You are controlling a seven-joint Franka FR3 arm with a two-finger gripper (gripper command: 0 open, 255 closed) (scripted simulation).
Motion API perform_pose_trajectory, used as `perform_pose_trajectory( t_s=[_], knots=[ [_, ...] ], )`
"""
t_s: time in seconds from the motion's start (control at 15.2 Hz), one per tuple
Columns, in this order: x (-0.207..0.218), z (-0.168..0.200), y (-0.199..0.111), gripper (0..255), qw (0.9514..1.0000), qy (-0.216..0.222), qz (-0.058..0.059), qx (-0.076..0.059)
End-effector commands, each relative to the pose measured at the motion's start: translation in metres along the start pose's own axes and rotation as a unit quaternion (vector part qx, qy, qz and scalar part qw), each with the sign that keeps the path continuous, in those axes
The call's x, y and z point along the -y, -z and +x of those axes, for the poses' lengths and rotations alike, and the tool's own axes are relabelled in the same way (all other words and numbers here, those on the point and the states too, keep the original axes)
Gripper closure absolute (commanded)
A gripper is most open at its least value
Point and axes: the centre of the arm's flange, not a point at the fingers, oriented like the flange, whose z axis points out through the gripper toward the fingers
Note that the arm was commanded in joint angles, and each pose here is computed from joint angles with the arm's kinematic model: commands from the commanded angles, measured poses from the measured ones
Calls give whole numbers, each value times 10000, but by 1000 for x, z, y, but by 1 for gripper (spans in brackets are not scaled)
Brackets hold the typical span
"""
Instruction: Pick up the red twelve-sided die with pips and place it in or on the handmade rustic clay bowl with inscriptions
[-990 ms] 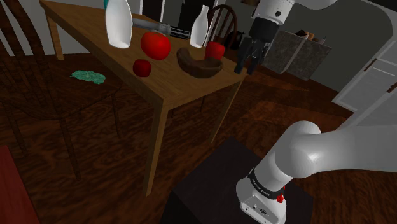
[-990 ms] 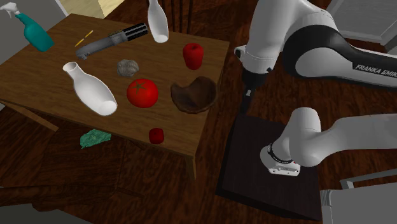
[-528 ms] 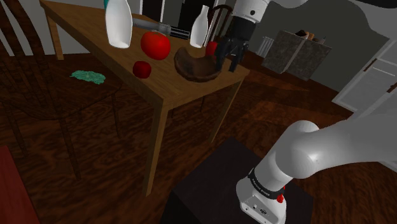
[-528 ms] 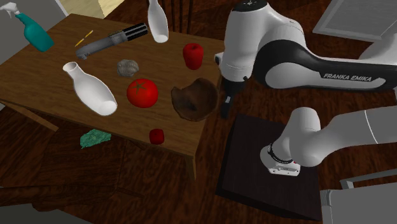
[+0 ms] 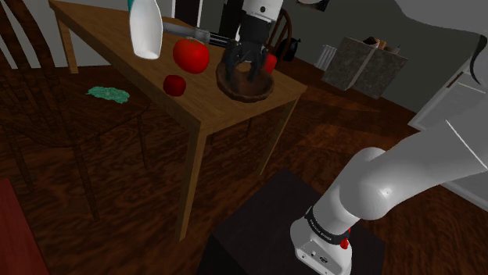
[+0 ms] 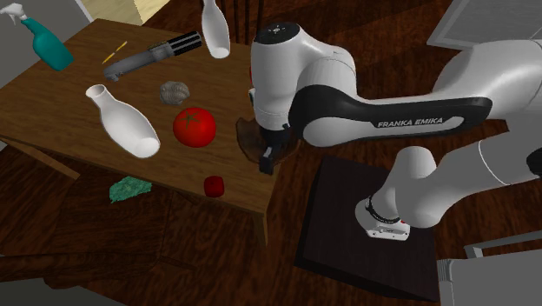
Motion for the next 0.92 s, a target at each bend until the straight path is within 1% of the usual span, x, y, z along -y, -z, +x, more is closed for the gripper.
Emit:
perform_pose_trajectory(
  t_s=[0.0,0.79,0.86],
  knots=[
    [19,21,-5,0,10000,20,-47,-30],
    [116,144,-38,0,9991,150,-351,-180],
    [119,147,-39,0,9991,154,-360,-185]
  ],
)
